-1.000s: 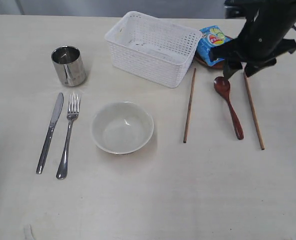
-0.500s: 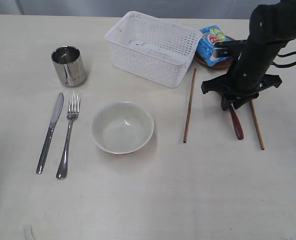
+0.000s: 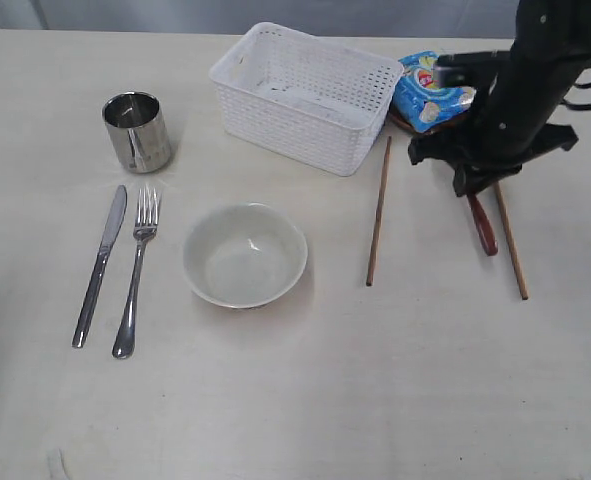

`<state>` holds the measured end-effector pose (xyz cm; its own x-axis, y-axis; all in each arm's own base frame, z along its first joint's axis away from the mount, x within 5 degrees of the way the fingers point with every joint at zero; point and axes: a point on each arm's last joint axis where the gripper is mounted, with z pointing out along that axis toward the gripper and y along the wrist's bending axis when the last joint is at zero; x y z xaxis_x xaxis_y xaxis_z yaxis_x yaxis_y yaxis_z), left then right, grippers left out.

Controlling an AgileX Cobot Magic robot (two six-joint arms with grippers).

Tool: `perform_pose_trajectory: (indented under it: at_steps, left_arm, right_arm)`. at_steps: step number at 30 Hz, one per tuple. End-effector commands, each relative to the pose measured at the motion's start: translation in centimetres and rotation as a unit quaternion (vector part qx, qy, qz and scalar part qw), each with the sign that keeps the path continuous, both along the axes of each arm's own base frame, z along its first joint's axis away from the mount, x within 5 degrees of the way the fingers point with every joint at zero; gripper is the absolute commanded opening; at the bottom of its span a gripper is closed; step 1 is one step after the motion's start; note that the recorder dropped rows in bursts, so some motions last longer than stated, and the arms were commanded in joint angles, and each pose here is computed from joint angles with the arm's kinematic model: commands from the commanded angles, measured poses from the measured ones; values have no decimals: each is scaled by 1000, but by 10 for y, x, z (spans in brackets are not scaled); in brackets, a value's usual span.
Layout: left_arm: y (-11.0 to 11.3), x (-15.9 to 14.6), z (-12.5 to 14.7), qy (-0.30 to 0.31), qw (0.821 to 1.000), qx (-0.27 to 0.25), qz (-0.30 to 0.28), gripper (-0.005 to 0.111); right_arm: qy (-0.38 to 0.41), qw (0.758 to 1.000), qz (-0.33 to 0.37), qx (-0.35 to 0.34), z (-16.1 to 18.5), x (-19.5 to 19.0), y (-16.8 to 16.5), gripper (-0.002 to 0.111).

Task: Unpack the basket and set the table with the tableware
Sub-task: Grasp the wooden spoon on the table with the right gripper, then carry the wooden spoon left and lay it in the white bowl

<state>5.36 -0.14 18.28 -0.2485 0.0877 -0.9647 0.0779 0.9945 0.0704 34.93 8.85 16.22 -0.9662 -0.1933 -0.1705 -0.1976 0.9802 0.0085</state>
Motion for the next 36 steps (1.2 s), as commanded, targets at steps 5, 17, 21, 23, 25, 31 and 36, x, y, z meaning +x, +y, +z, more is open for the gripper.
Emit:
perform_pose_trajectory:
  at_steps: [5, 17, 21, 23, 25, 31, 36]
  left_arm:
    - [0, 0, -1, 0, 1000, -2, -3, 0]
    - [0, 0, -1, 0, 1000, -2, -3, 0]
    - [0, 0, -1, 0, 1000, -2, -3, 0]
    - [0, 0, -1, 0, 1000, -1, -3, 0]
    - [0, 0, -1, 0, 1000, -1, -3, 0]
    - [0, 0, -1, 0, 1000, -1, -3, 0]
    - [0, 0, -1, 0, 1000, -1, -3, 0]
  right_arm:
    - [-101, 975, 181, 81, 104, -53, 76, 0]
    - [66, 928, 368, 5, 77, -101, 185, 0]
    - [104, 926, 364, -12, 46, -97, 193, 0]
    - [118, 925, 362, -19, 34, -95, 195, 0]
    - [127, 925, 356, -23, 27, -95, 196, 0]
    - [122, 928, 352, -21, 23, -93, 198, 0]
    - [113, 929, 352, -17, 23, -92, 199, 6]
